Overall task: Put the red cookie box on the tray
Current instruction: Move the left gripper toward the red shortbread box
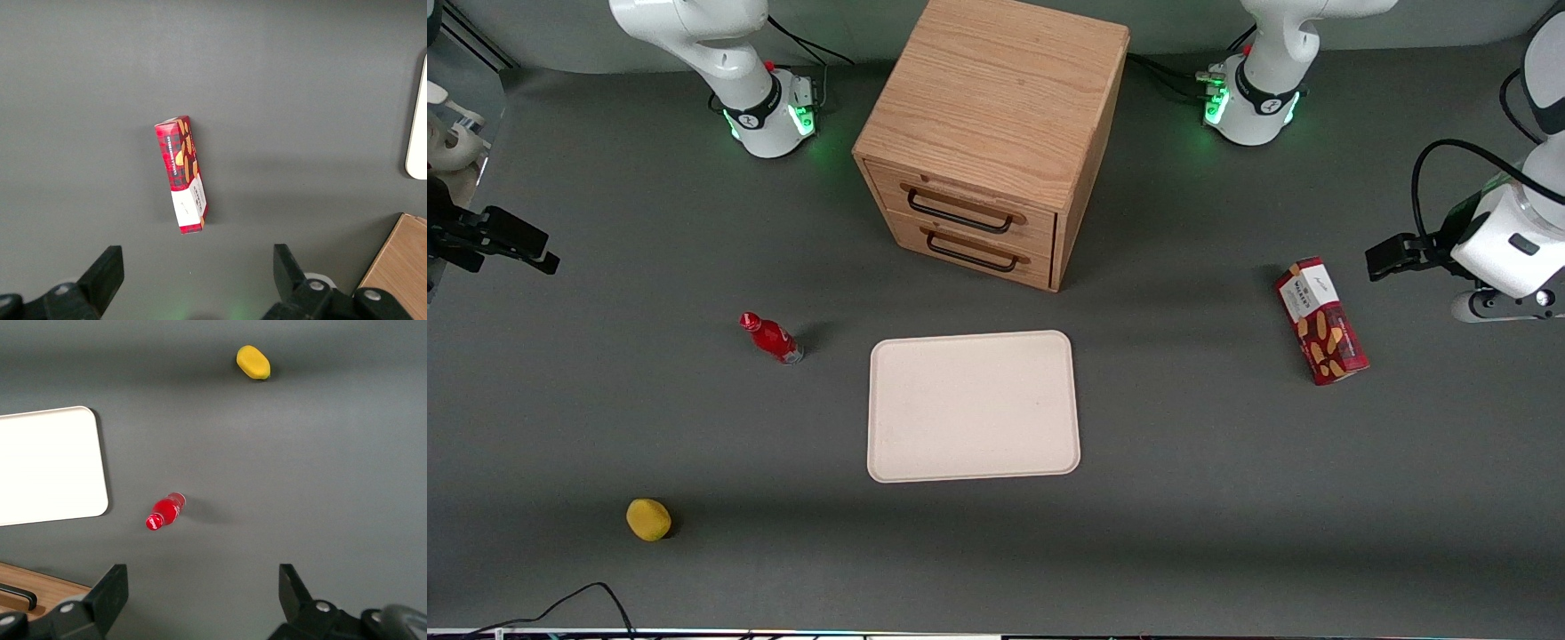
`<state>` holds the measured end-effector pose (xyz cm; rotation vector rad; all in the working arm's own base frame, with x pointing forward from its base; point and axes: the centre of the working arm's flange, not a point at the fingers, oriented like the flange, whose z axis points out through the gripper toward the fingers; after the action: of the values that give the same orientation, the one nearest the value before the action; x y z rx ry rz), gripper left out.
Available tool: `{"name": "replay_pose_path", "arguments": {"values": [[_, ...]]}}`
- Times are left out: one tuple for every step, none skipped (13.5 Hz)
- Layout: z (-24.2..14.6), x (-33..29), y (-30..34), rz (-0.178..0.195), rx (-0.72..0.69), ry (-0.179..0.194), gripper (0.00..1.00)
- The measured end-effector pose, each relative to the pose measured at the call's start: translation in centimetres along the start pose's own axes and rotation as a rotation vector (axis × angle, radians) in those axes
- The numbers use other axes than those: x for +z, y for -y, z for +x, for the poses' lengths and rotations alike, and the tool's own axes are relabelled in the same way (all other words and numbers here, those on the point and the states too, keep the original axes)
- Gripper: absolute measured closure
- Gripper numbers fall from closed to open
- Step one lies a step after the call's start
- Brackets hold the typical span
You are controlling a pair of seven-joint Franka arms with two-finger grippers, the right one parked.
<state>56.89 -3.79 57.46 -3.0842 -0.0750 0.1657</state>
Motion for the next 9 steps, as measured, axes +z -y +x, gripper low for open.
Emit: {"name": "replay_pose_path", "arguments": {"values": [[0.0,0.0,0.0,0.000,0.000,0.000,0.00],[0.0,0.0,0.0,0.000,0.000,0.000,0.00],[0.0,0.0,0.0,0.000,0.000,0.000,0.00],[0.0,0.0,0.0,0.000,0.000,0.002,0.00],[0.0,0.0,0.0,0.001,0.000,0.004,0.00],[-0.1,0.1,0.1,0.001,0.000,0.009,0.00],[-0.1,0.4,0.3,0.002,0.003,0.017,0.00],[0.0,1.0,0.7,0.004,0.000,0.031,0.00],[0.1,2.0,1.5,0.004,-0.012,0.045,0.00]]}}
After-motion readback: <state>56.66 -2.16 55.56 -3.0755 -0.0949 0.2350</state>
